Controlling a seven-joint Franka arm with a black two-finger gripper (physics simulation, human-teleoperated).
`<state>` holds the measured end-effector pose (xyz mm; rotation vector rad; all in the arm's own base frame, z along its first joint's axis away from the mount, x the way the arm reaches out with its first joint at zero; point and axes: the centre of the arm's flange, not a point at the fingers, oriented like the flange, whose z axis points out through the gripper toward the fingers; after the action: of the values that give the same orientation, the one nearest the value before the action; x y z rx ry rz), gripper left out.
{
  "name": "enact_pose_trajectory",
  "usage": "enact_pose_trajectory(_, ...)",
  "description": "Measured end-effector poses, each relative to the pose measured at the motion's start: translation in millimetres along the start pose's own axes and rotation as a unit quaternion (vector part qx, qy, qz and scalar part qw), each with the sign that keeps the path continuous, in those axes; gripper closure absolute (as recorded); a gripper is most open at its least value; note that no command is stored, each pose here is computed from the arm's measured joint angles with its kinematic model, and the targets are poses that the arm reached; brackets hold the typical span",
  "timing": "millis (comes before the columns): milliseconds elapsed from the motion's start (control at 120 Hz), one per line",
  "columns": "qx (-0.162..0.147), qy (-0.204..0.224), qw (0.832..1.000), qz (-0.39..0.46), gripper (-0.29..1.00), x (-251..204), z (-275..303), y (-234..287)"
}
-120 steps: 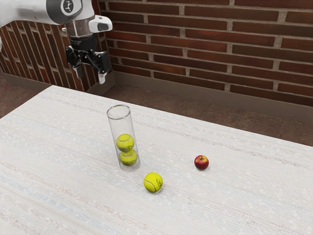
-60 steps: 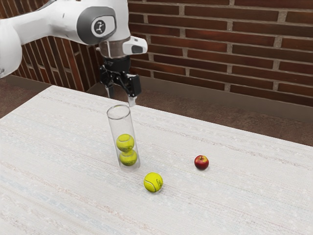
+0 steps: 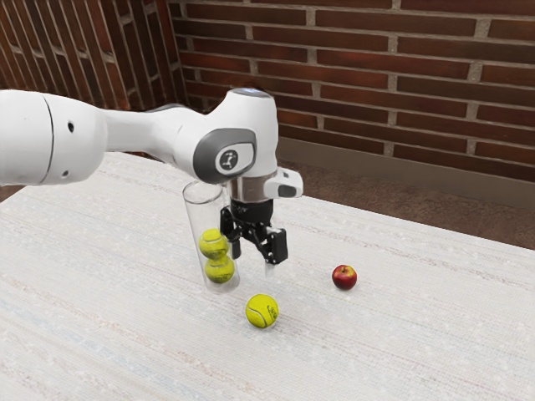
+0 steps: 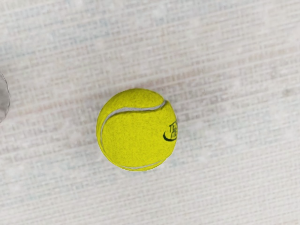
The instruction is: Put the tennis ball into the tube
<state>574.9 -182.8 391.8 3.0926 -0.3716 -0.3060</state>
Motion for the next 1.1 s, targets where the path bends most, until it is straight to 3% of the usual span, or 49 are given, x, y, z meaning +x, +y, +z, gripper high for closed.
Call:
enact_pose_trajectory(258, 0.01, 0.042, 0.999, 0.013, 0.0, -1, 76, 2)
enact_pose_trajectory(567, 0.005, 0.086, 0.996, 0.025, 0.0, 3, 113, 4)
enact_pose_trajectory(1100, 0.003, 0.082, 0.996, 0.038, 0.0, 11, 143, -6)
